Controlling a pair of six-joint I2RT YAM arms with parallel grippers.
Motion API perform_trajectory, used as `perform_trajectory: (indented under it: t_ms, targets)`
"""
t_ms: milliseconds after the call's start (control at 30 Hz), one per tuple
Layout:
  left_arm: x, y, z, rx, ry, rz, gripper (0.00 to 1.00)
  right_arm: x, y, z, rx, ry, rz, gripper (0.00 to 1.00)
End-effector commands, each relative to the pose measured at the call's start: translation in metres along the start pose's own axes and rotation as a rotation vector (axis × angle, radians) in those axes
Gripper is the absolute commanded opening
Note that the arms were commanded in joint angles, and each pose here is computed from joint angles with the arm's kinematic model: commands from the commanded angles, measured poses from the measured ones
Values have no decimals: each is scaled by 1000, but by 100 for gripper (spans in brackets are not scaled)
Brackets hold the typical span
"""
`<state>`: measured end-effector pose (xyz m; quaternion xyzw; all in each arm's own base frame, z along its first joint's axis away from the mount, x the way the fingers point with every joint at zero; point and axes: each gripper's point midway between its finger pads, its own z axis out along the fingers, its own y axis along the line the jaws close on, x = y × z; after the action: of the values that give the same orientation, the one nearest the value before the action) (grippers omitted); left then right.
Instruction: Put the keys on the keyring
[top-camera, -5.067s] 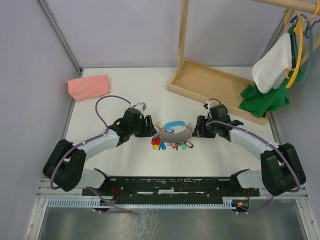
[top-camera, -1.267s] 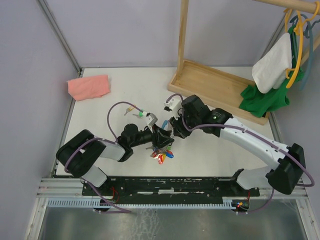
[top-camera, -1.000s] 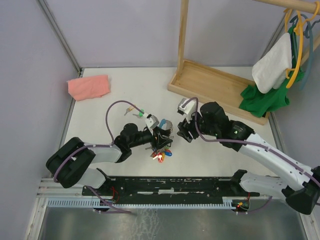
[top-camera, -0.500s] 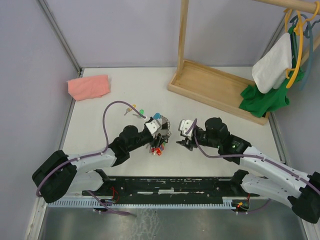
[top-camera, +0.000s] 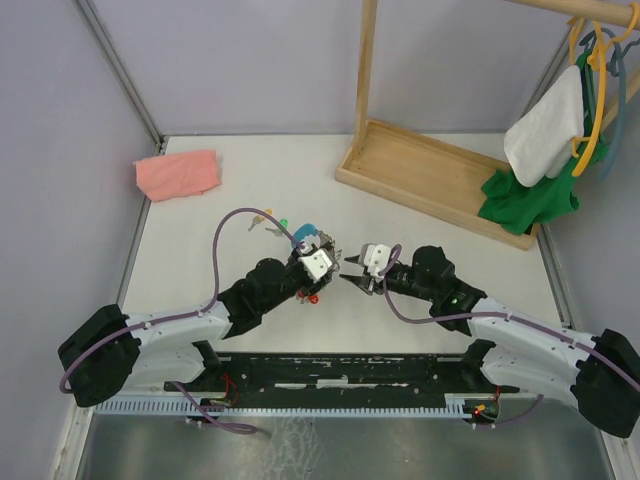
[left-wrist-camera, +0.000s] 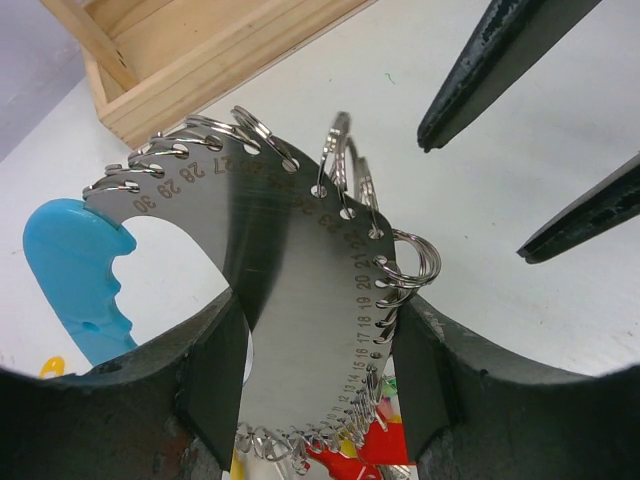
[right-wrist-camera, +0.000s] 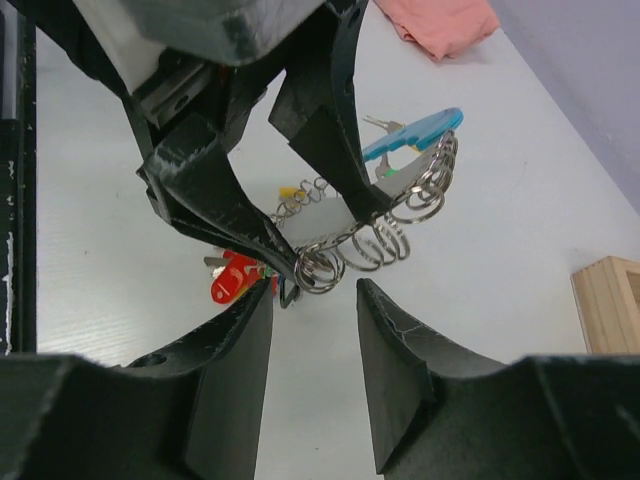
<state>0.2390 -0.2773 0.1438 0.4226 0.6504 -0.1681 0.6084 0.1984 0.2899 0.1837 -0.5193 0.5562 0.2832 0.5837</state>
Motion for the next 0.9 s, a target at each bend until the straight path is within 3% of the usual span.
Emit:
perform_trajectory:
  t_ms: [0, 333, 500, 600, 733, 867]
  targets:
    - [-49, 22, 2, -94, -114, 73, 16, -31, -3, 8, 1, -135, -3, 45]
    - [-52, 17, 2, -89, -111, 80, 15, -10, -3, 18, 13, -91, 34, 39]
    - [-49, 14, 0, -79, -101, 70, 15, 6, -39, 5, 240, -1, 66, 34]
    - [-46, 15, 0, -88, -85, 53, 14, 13, -52, -6, 337, 33, 94, 35]
    - [-42, 17, 0, -108, -50, -7, 14, 13, -30, -7, 224, 38, 112, 38]
    - [-33, 17, 1, -124, 4, -68, 13, 2, -8, -7, 113, -36, 115, 40]
